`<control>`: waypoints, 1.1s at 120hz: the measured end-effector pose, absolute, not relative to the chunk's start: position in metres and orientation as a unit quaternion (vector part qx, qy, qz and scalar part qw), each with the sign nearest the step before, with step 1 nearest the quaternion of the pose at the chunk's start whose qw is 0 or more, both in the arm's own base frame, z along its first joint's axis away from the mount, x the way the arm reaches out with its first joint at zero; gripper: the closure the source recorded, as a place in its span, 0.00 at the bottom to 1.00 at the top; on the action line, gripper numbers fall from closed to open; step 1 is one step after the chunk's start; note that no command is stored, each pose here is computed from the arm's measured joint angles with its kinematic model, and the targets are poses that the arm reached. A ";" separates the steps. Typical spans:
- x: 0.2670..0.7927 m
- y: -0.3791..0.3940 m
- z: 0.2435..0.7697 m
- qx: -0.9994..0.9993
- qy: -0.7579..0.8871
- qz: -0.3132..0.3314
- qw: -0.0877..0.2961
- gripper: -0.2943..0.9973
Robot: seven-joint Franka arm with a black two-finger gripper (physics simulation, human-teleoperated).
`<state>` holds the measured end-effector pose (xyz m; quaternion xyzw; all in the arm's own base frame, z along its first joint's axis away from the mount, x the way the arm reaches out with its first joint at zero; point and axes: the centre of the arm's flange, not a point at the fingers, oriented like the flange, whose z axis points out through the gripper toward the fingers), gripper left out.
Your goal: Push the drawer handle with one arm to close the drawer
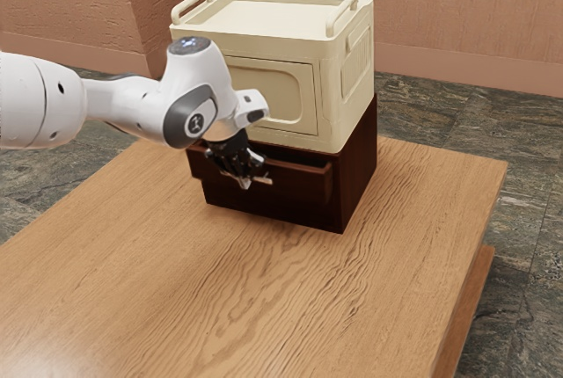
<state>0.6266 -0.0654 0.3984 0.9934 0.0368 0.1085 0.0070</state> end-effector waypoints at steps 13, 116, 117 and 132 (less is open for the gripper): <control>0.634 -0.067 0.396 0.992 0.035 0.119 0.007 0.84; 0.517 -0.064 0.586 0.982 0.017 0.174 0.070 0.67; 0.516 -0.063 0.598 0.982 0.016 0.177 0.070 0.66; 0.479 -0.063 0.746 0.979 -0.005 0.196 0.055 0.47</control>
